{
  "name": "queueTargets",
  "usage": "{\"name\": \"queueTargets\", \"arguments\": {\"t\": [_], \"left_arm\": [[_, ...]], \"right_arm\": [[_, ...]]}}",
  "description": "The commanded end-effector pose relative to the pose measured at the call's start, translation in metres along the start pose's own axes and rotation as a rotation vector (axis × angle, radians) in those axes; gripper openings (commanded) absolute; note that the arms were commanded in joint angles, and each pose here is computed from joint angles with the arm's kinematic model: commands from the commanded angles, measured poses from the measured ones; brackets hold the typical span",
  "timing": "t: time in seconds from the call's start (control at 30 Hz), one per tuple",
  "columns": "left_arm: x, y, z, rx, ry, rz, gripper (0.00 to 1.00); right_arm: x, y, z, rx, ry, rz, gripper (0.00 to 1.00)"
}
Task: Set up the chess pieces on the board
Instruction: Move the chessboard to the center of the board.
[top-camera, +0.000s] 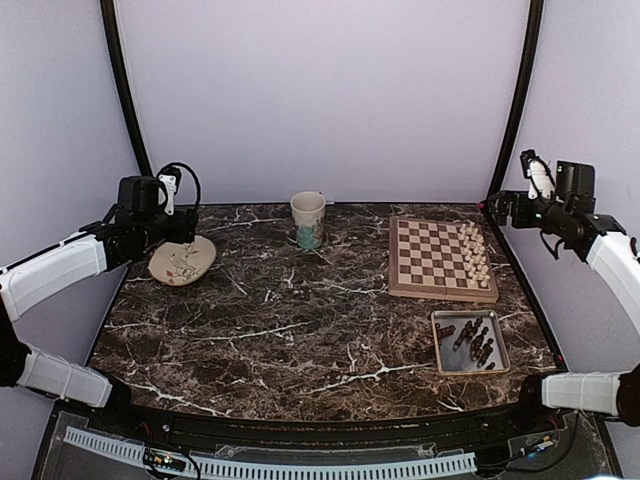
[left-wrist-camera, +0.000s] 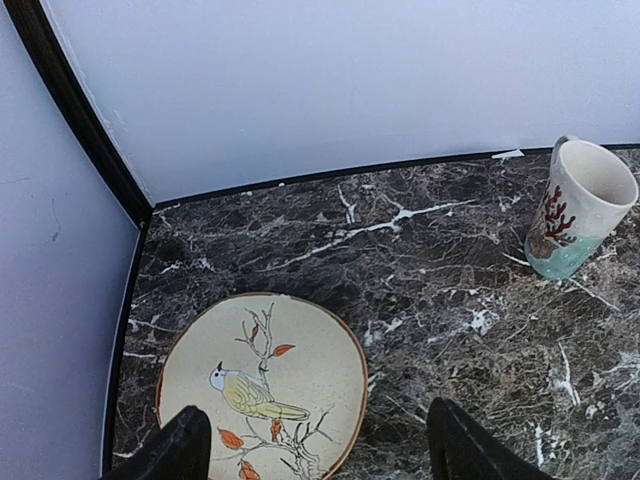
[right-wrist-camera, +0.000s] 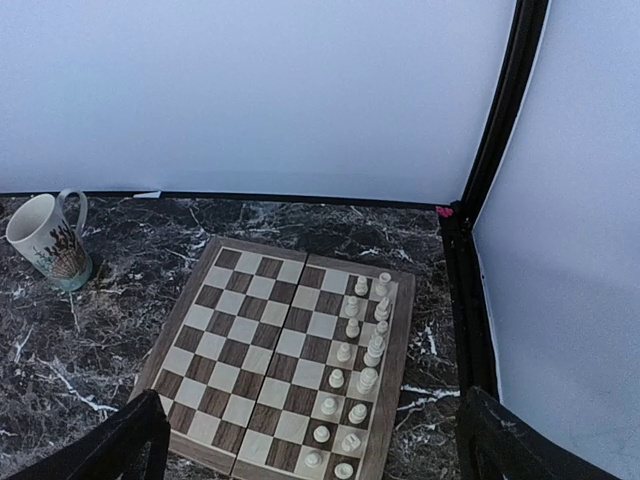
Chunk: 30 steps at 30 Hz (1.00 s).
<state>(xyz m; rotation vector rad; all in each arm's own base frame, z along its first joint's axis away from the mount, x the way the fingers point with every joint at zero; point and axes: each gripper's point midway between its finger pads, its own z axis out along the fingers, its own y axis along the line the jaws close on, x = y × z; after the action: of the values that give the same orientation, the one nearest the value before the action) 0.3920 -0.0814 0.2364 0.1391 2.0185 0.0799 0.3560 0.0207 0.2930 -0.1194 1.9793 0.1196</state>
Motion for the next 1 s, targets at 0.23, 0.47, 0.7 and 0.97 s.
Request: {"name": "queueTargets", "arguments": {"t": [0.23, 0.47, 0.7, 0.97], "left_arm": [[-0.008, -0.039, -0.004, 0.262, -0.038, -0.09, 0.6], [-0.001, -0.121, -0.013, 0.474, 0.037, -0.085, 0.54], [0.02, -0.221, -0.02, 0.672, 0.145, -0.052, 0.5], [0.041, -0.323, -0.015, 0.813, 0.266, -0.042, 0.49]], "right_arm": [[0.031, -0.031, 0.019, 0.117, 0.113, -0.012, 1.0], [0.049, -0.055, 0.036, 0.152, 0.212, -0.003, 0.97], [0.083, -0.102, 0.066, 0.24, 0.399, 0.01, 0.7], [0.13, -0.141, 0.099, 0.241, 0.588, 0.088, 0.47]]}}
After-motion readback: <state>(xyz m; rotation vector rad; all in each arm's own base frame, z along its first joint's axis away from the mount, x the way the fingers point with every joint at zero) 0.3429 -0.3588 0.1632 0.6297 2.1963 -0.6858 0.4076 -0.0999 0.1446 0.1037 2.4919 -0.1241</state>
